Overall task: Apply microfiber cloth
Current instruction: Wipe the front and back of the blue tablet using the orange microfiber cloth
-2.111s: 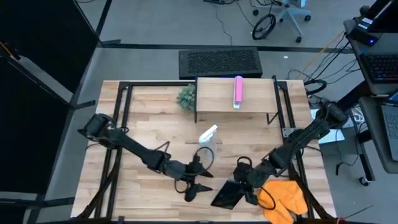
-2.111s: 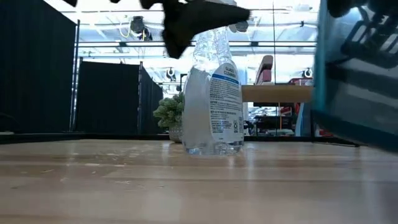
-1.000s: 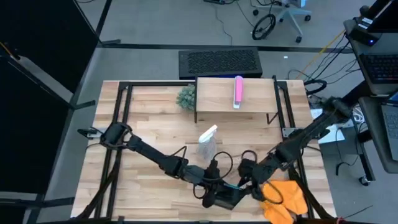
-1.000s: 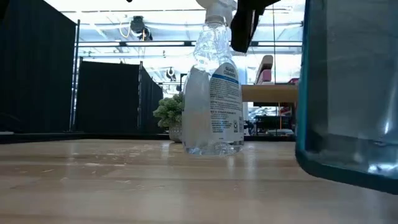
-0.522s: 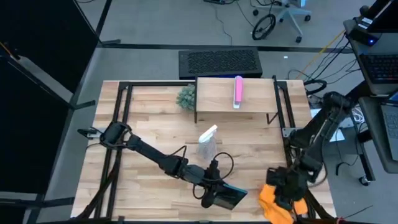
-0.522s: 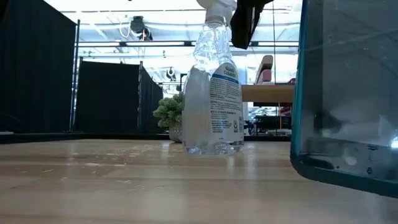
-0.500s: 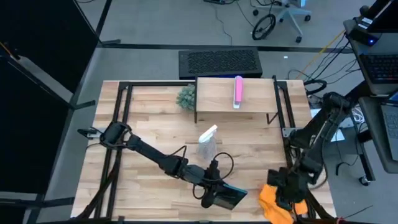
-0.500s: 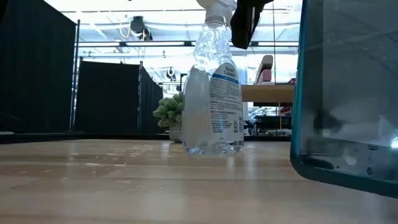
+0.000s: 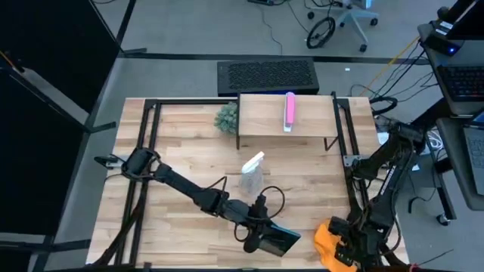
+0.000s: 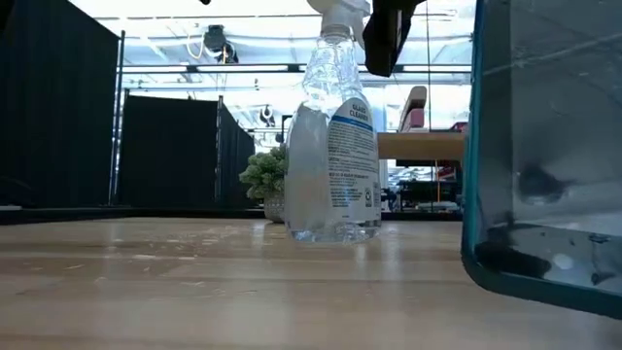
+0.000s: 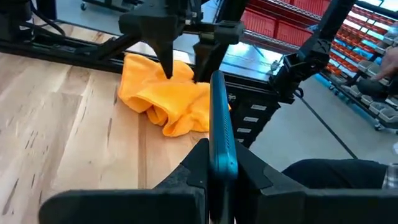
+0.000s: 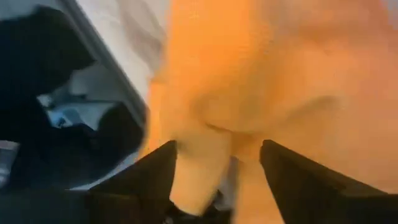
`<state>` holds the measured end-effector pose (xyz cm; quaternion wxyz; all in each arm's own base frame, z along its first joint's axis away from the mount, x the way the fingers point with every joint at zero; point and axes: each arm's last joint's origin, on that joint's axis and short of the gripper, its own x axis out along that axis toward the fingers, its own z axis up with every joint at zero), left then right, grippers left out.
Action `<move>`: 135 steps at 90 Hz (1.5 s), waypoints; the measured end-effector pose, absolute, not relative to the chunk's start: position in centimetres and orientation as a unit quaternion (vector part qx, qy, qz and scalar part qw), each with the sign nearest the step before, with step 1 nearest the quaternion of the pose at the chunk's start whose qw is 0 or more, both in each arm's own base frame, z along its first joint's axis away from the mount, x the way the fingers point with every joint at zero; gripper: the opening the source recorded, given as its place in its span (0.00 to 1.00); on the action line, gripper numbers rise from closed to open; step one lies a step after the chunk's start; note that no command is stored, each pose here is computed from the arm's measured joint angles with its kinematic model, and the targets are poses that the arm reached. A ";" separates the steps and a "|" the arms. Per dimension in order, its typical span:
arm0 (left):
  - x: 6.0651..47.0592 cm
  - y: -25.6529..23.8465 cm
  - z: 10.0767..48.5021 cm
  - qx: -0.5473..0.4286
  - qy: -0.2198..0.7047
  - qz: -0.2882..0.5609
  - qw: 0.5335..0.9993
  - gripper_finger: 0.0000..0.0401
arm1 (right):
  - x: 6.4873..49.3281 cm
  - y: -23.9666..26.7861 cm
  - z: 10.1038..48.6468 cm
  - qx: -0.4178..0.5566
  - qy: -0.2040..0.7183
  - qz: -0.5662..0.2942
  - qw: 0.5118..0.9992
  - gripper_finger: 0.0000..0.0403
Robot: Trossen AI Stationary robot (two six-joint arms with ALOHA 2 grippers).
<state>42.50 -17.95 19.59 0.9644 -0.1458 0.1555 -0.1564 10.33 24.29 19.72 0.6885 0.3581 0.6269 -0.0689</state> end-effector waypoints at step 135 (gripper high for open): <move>43.7 -14.6 19.7 -0.159 0.117 -0.024 0.980 0.03 | 23.8 24.9 15.9 -0.163 0.301 -0.169 0.924 0.00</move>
